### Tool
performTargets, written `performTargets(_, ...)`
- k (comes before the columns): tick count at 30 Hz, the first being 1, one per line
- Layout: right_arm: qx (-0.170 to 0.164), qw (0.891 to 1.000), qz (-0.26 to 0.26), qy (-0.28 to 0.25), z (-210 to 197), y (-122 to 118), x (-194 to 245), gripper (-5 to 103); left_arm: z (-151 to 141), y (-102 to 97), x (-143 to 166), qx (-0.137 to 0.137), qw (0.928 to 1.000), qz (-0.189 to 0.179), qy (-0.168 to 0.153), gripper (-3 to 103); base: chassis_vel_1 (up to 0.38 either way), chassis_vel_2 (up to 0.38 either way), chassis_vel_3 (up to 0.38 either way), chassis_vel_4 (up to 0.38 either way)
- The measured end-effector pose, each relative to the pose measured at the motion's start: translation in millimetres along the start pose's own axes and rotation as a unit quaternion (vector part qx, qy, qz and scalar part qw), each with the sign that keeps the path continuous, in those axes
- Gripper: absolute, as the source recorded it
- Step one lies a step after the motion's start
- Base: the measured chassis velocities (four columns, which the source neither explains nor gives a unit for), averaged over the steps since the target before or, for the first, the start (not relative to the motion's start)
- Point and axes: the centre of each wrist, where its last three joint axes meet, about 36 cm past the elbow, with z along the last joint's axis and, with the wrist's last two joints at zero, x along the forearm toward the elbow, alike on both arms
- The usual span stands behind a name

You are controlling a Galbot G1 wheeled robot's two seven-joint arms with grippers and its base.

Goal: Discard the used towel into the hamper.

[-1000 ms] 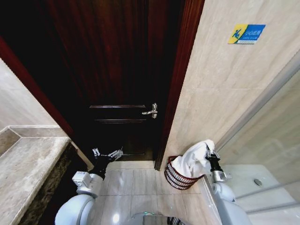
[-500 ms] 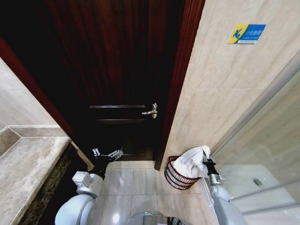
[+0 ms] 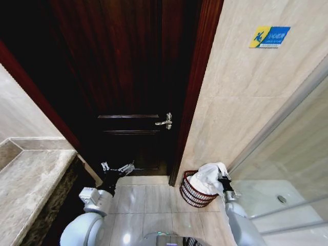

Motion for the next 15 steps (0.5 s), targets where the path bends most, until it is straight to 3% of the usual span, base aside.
performTargets(6, -0.012, 0.999, -0.013, 0.046, 14, 3, 0, 10, 0, 0.0, 0, 0.000, 1.0000, 0.000, 0.000, 100, 0.000, 0.000, 0.000, 0.000)
performTargets(15, 0.001, 0.996, -0.044, 0.074, 10, 17, -19, 10, 0, 0.0, 0, 0.000, 1.0000, 0.000, 0.000, 100, 0.000, 0.000, 0.000, 0.000)
